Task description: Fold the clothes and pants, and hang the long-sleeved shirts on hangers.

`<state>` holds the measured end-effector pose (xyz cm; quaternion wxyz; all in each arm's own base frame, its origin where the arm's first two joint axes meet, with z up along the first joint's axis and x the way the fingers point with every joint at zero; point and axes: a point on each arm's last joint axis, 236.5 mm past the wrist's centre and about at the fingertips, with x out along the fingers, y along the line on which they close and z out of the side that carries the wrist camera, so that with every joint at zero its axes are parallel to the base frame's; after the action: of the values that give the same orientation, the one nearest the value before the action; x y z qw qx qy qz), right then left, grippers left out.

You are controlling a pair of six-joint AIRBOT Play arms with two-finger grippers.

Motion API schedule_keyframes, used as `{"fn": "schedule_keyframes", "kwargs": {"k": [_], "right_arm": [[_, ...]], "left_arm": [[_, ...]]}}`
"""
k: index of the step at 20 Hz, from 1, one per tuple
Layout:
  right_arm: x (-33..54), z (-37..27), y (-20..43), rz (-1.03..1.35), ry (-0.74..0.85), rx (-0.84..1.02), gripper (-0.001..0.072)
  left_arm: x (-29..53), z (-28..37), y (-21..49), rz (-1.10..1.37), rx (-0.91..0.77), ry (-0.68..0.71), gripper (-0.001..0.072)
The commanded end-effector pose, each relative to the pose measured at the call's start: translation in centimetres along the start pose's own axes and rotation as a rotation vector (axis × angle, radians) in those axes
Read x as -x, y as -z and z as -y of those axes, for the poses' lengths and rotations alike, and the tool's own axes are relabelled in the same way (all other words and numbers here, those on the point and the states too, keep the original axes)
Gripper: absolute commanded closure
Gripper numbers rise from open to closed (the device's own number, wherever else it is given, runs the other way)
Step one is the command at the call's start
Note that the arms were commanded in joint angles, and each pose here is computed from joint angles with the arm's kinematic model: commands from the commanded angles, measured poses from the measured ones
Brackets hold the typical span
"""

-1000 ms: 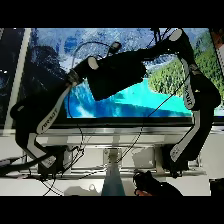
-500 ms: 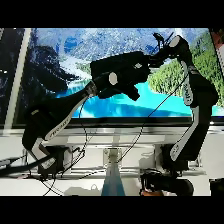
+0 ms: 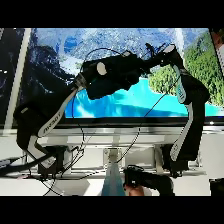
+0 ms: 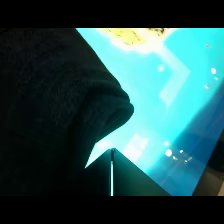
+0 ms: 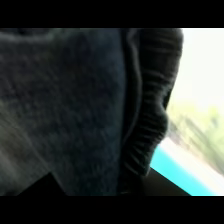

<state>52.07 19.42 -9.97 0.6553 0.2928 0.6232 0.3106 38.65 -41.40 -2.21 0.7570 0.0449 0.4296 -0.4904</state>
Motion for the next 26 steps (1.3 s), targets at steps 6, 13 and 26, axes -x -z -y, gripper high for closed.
{"fn": "schedule_keyframes", "kwargs": {"k": [6,13,26], "right_arm": [[15.4,-1.7,-9.5,0.468,0.223,0.082,0.0666],[43.5,10.9,-1.8,0.800,0.677,-0.357,0.0667],[52.2,19.4,22.7,0.651,0.909,-1.337,0.0617]], "left_arm": [[17.4,-11.1,-1.9,0.012,-0.019,-0.436,0.0682],[34.8,-16.4,0.9,0.089,0.242,-0.789,0.0682],[34.5,-17.2,1.6,0.069,0.261,-0.791,0.0681]]}}
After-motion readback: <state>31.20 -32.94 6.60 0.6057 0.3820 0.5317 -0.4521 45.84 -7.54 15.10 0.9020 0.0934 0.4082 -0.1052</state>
